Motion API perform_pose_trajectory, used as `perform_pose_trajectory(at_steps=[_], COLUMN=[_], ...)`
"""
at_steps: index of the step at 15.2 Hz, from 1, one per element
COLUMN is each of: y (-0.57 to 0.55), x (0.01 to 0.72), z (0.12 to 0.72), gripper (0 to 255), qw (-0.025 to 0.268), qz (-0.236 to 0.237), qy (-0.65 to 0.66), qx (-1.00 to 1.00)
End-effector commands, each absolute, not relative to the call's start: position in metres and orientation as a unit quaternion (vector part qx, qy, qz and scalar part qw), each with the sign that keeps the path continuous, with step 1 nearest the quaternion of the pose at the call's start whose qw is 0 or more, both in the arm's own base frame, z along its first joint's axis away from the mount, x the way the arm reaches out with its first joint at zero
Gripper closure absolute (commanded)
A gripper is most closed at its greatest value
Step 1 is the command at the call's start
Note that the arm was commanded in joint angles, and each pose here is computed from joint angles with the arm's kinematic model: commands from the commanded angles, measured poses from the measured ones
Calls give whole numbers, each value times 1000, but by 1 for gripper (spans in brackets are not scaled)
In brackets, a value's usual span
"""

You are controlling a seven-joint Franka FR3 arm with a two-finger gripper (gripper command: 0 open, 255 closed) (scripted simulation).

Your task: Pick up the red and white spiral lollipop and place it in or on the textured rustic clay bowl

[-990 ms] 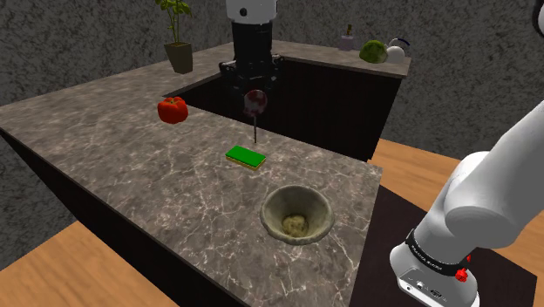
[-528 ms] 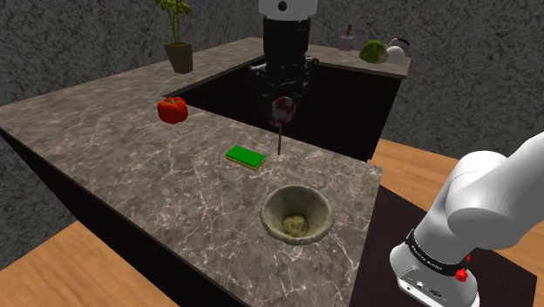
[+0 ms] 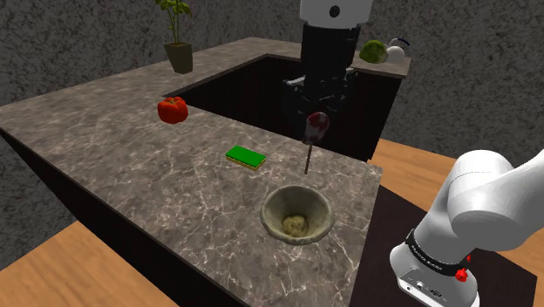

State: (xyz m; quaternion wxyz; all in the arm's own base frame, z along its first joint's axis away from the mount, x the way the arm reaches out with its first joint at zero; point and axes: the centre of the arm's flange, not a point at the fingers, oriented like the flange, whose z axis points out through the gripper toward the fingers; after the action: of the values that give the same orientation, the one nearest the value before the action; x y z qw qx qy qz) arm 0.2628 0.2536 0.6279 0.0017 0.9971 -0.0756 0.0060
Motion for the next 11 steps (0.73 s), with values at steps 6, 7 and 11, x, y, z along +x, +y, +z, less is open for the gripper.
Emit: perform_pose_trajectory(at_steps=[6, 7, 11], y=[253, 253, 253], x=[262, 262, 262], z=[592, 586, 565], gripper=[255, 255, 255], qw=[2, 2, 2], qz=[6, 6, 6], qy=[-76, -76, -76], qx=[997, 997, 997])
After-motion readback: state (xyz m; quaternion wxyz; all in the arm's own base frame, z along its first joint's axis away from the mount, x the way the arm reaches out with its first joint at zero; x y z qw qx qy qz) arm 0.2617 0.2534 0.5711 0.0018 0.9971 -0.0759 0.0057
